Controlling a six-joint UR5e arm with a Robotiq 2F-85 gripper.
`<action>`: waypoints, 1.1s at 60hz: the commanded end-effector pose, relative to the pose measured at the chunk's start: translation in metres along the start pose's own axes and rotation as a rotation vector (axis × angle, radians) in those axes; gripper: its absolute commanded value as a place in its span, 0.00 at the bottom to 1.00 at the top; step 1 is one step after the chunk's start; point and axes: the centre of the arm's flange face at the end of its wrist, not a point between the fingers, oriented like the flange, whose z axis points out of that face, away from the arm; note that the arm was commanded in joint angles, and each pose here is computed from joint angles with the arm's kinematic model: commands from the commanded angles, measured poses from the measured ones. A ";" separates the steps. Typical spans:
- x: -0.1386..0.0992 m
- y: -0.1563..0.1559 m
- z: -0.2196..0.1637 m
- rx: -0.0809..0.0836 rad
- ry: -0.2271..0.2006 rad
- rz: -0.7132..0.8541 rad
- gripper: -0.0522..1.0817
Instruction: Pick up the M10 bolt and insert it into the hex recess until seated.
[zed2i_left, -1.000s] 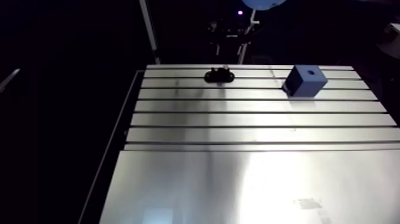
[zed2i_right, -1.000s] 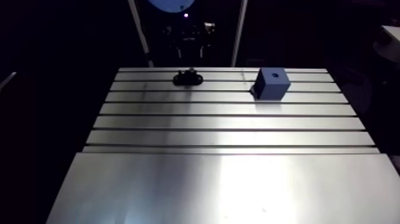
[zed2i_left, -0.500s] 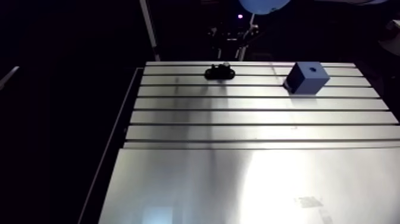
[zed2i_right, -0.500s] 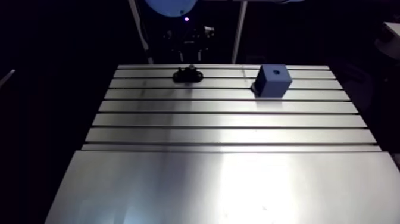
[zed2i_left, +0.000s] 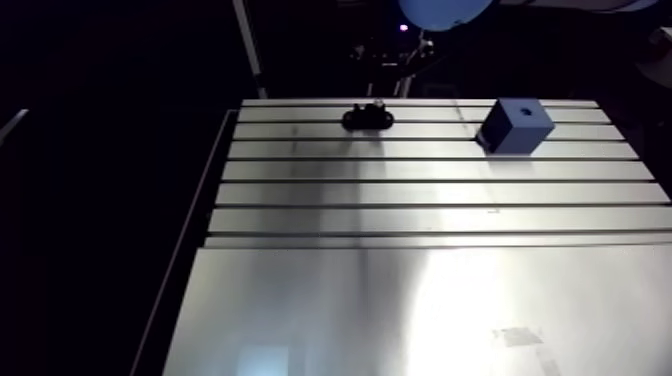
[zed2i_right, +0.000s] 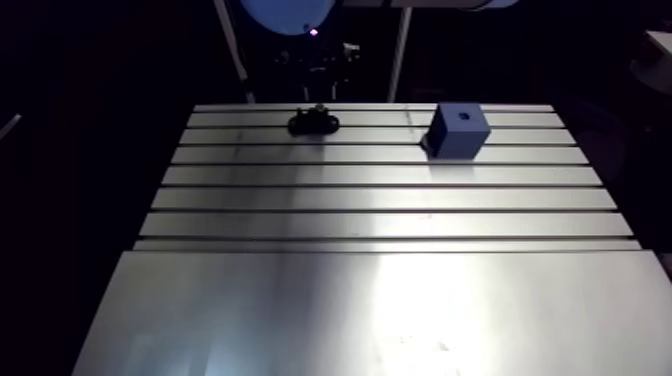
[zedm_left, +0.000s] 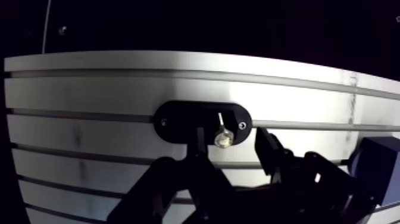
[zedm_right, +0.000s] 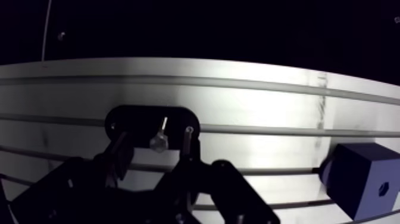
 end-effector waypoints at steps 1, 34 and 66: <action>0.000 0.001 0.002 0.000 0.003 -0.001 0.46; -0.005 -0.001 0.013 0.001 -0.020 -0.002 0.46; -0.006 -0.001 0.015 0.001 -0.022 -0.002 0.49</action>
